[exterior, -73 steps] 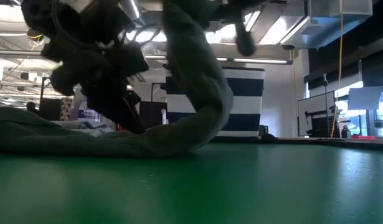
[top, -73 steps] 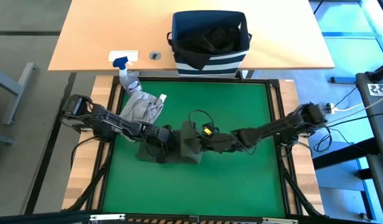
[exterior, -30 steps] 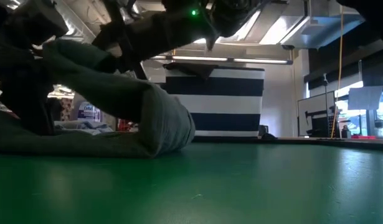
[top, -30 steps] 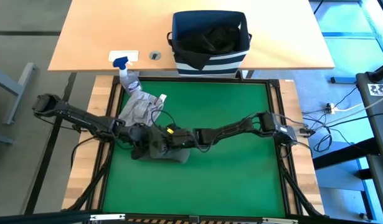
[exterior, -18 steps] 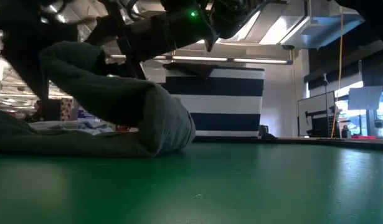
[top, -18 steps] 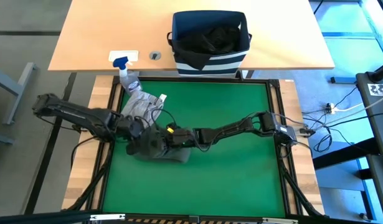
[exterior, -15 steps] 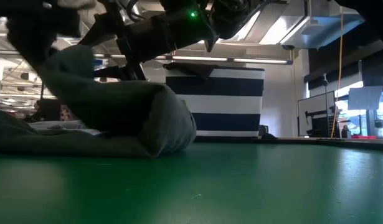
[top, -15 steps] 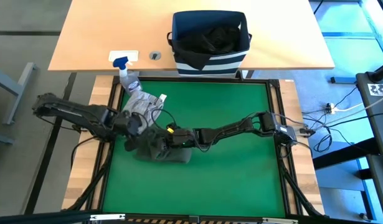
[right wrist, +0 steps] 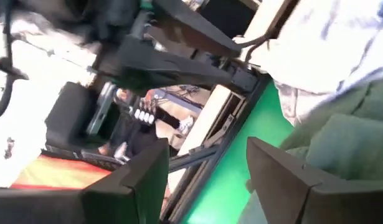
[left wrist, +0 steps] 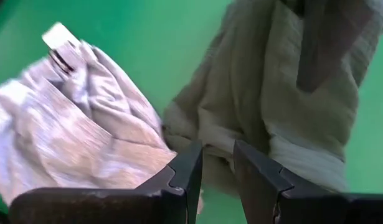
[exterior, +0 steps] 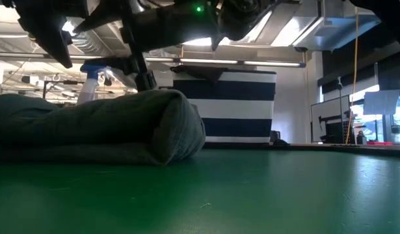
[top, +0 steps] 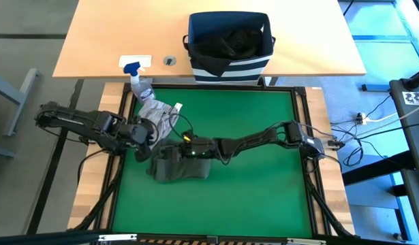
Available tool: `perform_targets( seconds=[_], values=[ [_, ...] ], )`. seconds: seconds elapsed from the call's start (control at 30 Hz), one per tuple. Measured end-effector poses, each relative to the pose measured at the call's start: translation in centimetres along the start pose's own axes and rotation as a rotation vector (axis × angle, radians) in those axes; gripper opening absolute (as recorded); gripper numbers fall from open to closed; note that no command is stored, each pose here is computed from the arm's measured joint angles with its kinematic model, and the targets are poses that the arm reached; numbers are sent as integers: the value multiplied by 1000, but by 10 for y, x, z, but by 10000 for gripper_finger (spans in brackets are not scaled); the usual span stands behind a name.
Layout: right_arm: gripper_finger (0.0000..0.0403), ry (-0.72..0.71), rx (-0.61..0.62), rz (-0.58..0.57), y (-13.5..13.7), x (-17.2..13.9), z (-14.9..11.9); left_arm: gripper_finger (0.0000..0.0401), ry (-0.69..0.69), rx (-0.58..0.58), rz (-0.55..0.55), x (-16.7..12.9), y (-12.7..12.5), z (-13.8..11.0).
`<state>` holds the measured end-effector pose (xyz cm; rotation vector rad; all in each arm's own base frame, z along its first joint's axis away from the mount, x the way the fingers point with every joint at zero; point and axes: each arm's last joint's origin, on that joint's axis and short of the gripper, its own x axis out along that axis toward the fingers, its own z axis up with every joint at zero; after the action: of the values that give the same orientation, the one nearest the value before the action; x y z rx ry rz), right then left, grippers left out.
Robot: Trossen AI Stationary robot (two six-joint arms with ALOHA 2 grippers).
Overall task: Fold Laundry from Bin
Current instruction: Fold the green shirt
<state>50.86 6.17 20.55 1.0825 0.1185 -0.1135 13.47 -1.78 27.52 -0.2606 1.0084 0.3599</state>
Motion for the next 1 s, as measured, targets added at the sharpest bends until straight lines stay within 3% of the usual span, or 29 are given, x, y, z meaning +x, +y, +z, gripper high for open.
perform_targets(
  seconds=[0.17, 0.33, 0.5, 0.63, 0.73, 0.93, 1.0],
  values=[
    [213, 31, -182, -5, 29, -19, 17, 91, 42, -76, -35, 7, -1, -5],
    [213, 169, -357, -189, 45, -50, 30, 134, 74, -195, -147, 17, -6, -8],
    [213, 319, -508, -412, 47, -81, 21, 190, 112, -303, -261, 33, -12, -13],
    [213, 399, -587, -580, 37, -93, 3, 218, 148, -407, -242, 48, -13, -24],
    [213, 436, -622, -640, 33, -97, -6, 225, 183, -464, -217, 62, -14, -34],
    [213, 457, -688, -661, 29, -97, -7, 226, 157, -531, -248, 83, -18, -42],
    [213, 454, -712, -668, 29, -98, -6, 226, 171, -529, -210, 89, -16, -47]
  ],
)
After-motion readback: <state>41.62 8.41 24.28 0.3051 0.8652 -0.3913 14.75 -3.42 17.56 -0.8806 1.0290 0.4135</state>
